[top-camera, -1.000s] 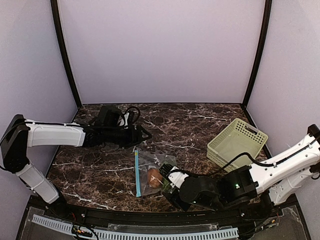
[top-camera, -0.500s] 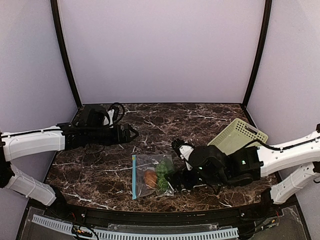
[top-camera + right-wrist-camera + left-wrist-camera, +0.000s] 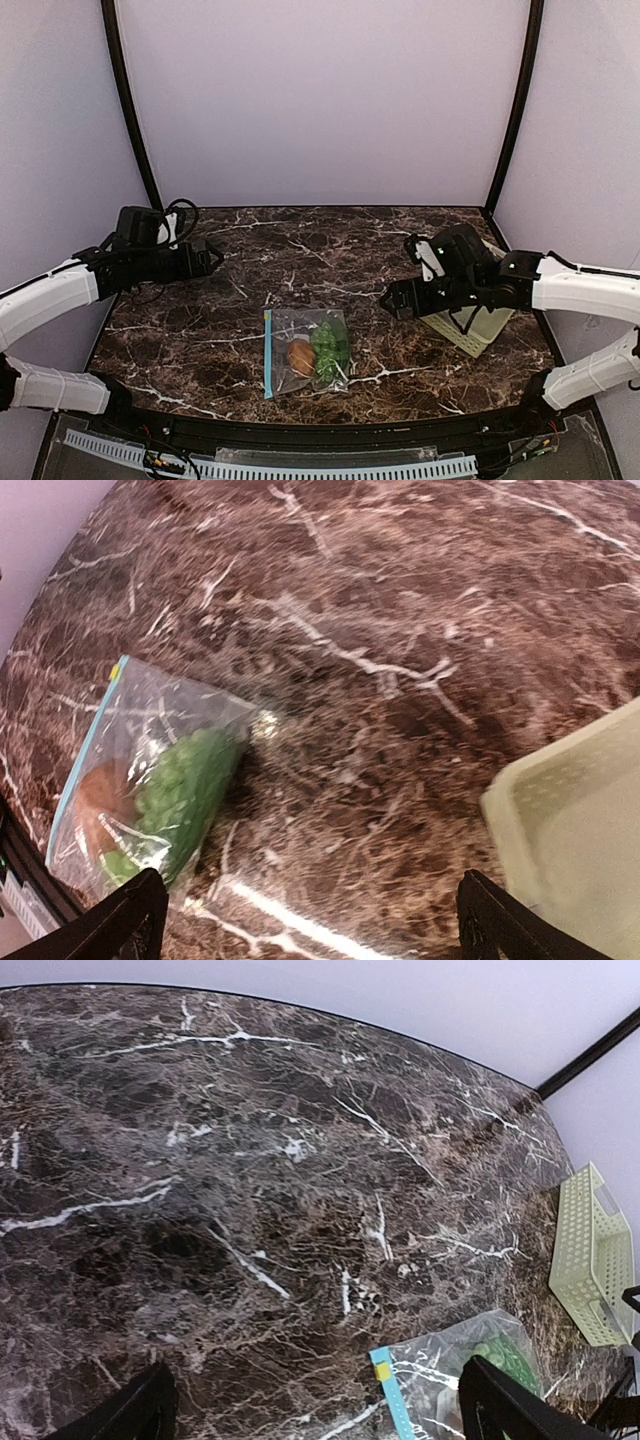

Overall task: Place the food in the zip-top bag and seal the zipper
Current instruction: Reset both arms

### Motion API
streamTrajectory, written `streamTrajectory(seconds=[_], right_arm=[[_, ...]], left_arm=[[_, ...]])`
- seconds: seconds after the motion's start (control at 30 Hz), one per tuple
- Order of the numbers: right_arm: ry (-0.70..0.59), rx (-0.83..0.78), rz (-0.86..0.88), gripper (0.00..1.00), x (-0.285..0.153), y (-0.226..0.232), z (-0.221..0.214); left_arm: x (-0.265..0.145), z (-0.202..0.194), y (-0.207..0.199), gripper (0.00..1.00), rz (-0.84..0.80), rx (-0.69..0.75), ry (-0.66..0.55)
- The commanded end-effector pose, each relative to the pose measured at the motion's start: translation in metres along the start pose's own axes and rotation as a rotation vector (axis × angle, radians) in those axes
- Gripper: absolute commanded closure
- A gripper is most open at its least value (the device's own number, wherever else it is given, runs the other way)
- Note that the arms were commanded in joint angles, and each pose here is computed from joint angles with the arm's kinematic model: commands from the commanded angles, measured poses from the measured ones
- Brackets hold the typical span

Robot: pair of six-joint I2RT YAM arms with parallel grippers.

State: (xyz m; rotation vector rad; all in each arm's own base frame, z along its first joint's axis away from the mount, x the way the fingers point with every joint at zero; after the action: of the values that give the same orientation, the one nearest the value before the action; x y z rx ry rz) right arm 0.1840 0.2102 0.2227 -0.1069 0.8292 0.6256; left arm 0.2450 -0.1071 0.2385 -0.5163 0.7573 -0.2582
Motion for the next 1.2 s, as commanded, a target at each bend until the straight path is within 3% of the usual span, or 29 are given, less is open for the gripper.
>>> streamTrajectory(seconds=[0.0, 0.3, 0.47, 0.77, 0.97, 1.17], right_arm=[[-0.007, 0.061, 0.004, 0.02, -0.012, -0.042, -0.005], [-0.197, 0.177, -0.169, 0.01, -0.067, -0.115, -0.001], [-0.312, 0.156, -0.295, 0.01, -0.092, -0.122, -0.004], [-0.548, 0.081, -0.389, 0.01, -0.112, -0.12, -0.016], [-0.608, 0.08, -0.446, 0.01, -0.117, -0.122, -0.027], [-0.573, 0.09, -0.444, 0.01, -0.111, -0.123, -0.03]], left_arm=[[-0.016, 0.008, 0.028, 0.01, 0.041, -0.017, 0.015], [-0.044, 0.02, 0.051, 0.01, 0.054, -0.061, -0.058], [-0.058, 0.016, 0.052, 0.01, 0.083, 0.018, -0.113], [-0.095, 0.006, 0.054, 0.01, 0.124, 0.146, -0.367], [-0.104, -0.002, 0.058, 0.01, 0.153, 0.169, -0.43], [-0.105, -0.001, 0.059, 0.01, 0.179, 0.145, -0.43]])
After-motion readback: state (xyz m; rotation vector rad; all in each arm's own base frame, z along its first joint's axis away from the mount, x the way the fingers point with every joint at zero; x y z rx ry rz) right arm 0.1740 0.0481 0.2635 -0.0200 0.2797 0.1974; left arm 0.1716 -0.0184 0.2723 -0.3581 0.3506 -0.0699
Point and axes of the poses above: each gripper's point midway between its finger pads, its own x axis out along the fingers, its own y axis along the line the jaws close on, z = x × y, the point moved 10 cm from there along -x, back along the fingers, and after that the axes turned 10 degrees about -x, right-handed, at the moved point
